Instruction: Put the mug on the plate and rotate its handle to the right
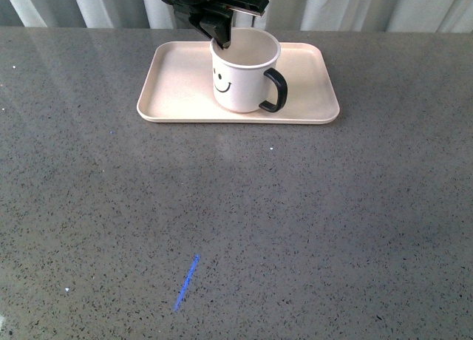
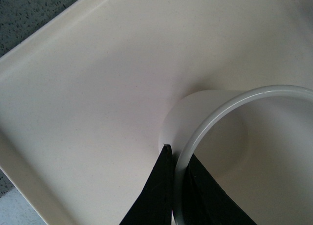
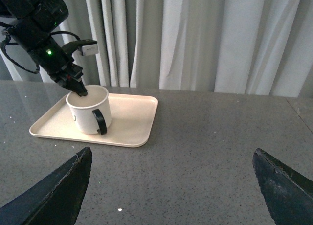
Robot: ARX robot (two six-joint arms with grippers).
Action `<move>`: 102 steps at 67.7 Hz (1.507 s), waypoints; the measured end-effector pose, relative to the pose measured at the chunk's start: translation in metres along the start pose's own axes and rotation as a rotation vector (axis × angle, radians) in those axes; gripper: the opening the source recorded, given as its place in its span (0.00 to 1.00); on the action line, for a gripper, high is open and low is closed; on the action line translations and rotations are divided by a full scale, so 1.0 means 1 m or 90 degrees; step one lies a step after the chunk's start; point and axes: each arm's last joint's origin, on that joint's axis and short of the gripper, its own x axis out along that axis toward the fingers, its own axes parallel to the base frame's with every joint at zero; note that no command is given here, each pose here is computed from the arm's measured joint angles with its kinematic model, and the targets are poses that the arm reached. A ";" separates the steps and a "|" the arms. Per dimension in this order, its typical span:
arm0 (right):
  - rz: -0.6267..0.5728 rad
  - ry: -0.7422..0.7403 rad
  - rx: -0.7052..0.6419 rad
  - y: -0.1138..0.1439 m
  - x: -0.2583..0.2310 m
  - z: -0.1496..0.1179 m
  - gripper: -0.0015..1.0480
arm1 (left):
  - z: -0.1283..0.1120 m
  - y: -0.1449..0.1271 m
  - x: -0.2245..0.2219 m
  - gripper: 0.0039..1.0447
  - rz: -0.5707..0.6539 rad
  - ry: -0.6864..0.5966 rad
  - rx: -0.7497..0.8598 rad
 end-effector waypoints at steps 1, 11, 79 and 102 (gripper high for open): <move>0.000 0.000 0.000 0.000 0.000 0.000 0.91 | 0.000 0.000 0.000 0.02 0.000 0.000 0.000; 0.000 0.000 0.000 0.000 0.000 0.000 0.91 | 0.004 -0.002 -0.005 0.02 0.001 -0.011 0.009; 0.000 0.000 0.000 0.000 0.000 0.000 0.91 | -0.004 -0.002 0.009 0.02 -0.001 0.013 0.014; 0.000 0.000 0.000 0.000 0.000 0.000 0.91 | -0.005 -0.001 0.012 0.36 -0.003 0.016 0.018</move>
